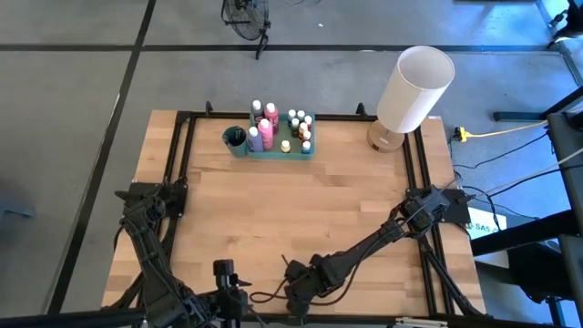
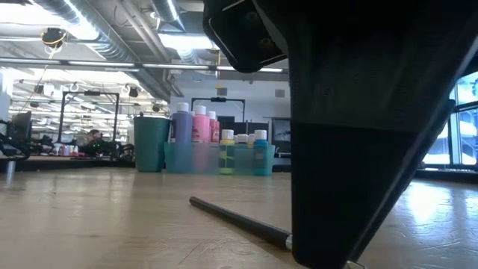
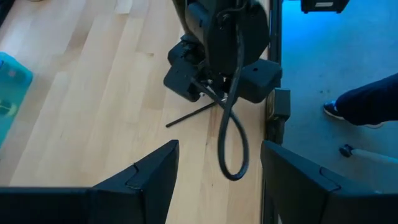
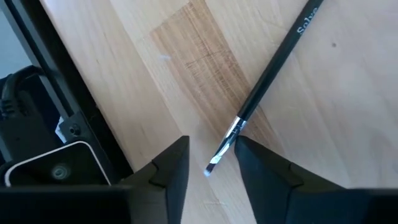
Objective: Pick & Place Paint Supplies
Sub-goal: Put the silver paintbrush into the green cup
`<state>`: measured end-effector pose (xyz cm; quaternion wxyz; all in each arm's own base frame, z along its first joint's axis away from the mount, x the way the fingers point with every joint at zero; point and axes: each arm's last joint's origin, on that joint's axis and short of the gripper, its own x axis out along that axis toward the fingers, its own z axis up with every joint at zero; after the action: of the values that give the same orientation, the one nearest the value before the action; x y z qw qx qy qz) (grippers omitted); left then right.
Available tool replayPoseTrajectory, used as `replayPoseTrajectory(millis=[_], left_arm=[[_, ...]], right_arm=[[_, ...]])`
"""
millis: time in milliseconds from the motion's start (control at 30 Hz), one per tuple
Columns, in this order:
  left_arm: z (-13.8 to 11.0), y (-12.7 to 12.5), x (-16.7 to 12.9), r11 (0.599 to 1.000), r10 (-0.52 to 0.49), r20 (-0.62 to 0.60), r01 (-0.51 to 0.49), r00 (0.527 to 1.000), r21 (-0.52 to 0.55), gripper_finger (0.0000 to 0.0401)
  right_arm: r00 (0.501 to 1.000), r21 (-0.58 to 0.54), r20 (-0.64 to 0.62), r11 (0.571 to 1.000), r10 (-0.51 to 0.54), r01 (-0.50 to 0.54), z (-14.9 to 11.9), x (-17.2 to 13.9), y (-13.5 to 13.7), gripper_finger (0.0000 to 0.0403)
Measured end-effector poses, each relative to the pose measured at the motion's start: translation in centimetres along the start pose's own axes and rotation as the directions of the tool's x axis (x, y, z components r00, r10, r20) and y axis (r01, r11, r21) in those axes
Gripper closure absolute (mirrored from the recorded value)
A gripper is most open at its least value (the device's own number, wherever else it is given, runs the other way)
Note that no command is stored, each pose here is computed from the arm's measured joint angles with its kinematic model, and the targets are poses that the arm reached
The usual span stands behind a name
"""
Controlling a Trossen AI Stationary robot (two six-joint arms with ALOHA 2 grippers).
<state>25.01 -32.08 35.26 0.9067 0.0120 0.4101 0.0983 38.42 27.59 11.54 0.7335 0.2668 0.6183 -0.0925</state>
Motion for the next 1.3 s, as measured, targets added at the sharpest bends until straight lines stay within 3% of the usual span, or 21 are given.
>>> replayPoseTrajectory(millis=[300,1300], left_arm=[[0.08,-0.18,-0.03,1.0,-0.014,0.009,0.015,1.0,-0.013,0.0178],[0.01,-0.4,-0.18,0.999,-0.028,0.016,0.028,0.999,-0.019,0.0178]], right_arm=[[0.999,0.0,-0.036,1.0,-0.001,0.001,-0.02,-0.01,-0.16,0.0307],[0.995,0.007,-0.099,1.0,0.005,-0.005,-0.5,0.0,-0.16,0.0311]])
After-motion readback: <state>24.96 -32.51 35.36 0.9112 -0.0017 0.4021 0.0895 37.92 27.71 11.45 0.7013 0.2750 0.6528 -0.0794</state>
